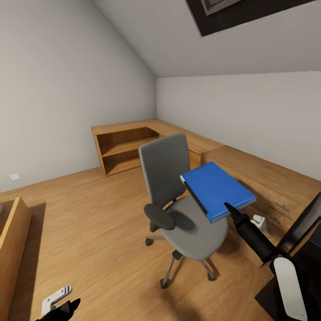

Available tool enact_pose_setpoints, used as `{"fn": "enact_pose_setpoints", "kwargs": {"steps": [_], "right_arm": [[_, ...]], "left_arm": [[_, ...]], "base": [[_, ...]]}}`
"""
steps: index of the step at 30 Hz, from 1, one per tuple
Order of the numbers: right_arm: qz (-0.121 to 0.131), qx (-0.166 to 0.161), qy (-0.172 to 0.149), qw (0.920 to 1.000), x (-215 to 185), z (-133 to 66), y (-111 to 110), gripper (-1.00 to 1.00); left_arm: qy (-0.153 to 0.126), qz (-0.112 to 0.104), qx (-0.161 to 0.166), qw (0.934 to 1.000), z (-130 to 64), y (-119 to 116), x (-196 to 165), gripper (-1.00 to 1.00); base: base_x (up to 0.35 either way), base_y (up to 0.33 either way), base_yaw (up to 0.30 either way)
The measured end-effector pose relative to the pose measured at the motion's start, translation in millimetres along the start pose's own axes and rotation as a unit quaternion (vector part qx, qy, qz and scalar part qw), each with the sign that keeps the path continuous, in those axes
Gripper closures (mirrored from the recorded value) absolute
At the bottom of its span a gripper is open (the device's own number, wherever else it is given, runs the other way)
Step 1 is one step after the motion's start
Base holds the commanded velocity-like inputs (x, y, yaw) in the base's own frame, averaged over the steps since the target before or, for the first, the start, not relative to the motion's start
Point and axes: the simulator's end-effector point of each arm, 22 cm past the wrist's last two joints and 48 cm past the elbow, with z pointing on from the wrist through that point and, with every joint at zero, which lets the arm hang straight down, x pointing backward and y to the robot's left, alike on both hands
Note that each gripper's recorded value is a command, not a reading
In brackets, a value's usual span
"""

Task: In the bedroom, organize the workspace by keeping the computer under the desk, ensuring the monitor is on the desk, placing the keyboard on the desk next to the monitor, placing the mouse on the desk next to the keyboard, moving the folder from the swivel chair onto the desk next to the mouse, stacking the notebook on top of the folder with the pen on top of the notebook, and positioning the swivel chair next to the desk.

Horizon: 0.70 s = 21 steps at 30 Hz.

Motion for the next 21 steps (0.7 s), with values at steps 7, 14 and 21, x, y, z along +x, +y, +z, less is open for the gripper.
{"fn": "enact_pose_setpoints", "kwargs": {"steps": [7, 14, 21], "right_arm": [[-0.006, -0.002, 0.0, 1.0, -9, -1.3, 11, 1.0], [-0.014, -0.007, -0.004, 0.9999, -23, -3.1, 25, 1.0], [-0.019, -0.027, -0.011, 0.9994, -35, -5.1, 46, 1.0]], "left_arm": [[0.004, -0.005, 0.006, 1.0, -9.5, -10, -2, -1.0], [0.007, -0.006, 0.007, 0.9999, -20.8, -12, -9, -1.0], [0.063, -0.015, -0.034, 0.9973, -20.6, 24, 40, -1.0]], "base": [[-0.286, 0.0, -0.035], [-0.342, -0.002, -0.189], [-0.118, -0.015, -0.246]]}}
